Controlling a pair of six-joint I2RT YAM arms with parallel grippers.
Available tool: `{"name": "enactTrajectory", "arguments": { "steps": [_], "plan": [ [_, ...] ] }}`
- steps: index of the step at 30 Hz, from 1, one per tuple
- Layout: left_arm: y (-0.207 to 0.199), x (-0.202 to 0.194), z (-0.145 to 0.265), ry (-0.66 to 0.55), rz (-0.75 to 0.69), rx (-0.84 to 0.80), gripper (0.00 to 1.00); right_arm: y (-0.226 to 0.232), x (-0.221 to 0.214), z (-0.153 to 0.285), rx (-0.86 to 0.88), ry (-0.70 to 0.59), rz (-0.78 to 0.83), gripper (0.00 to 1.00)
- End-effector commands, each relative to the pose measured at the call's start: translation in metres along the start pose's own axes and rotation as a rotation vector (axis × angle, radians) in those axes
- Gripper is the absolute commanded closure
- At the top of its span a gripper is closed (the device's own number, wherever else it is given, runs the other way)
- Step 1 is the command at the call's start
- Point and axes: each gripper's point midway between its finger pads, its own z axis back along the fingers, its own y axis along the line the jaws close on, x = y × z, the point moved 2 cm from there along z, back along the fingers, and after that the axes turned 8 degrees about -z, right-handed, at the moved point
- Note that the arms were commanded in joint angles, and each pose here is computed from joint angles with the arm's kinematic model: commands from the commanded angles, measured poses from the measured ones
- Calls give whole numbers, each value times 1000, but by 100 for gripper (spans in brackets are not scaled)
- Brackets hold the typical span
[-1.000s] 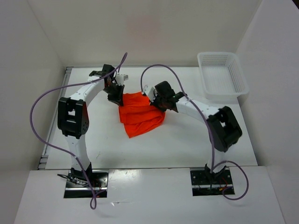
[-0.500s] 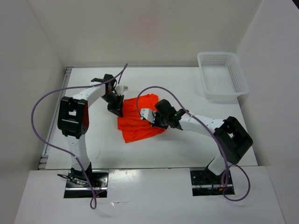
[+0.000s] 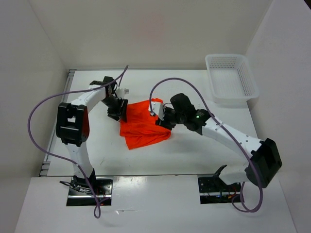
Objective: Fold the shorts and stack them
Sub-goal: Fold the shorts
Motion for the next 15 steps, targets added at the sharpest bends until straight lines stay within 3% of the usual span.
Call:
{"name": "enactTrajectory", "arguments": {
  "steps": [1, 5, 9, 15],
  "plan": [
    [-24, 15, 45, -90, -40, -70, 42, -8, 42, -30, 36, -139, -120, 46],
    [-35, 30, 68, -166, -65, -113, 31, -27, 55, -80, 1, -157, -225, 56],
    [-21, 57, 72, -259, -110, -24, 29, -36, 52, -119, -41, -146, -243, 67],
    [2, 55, 43, -193, -78, 34, 30, -16, 33, -148, 13, -87, -224, 68]
  ]
}}
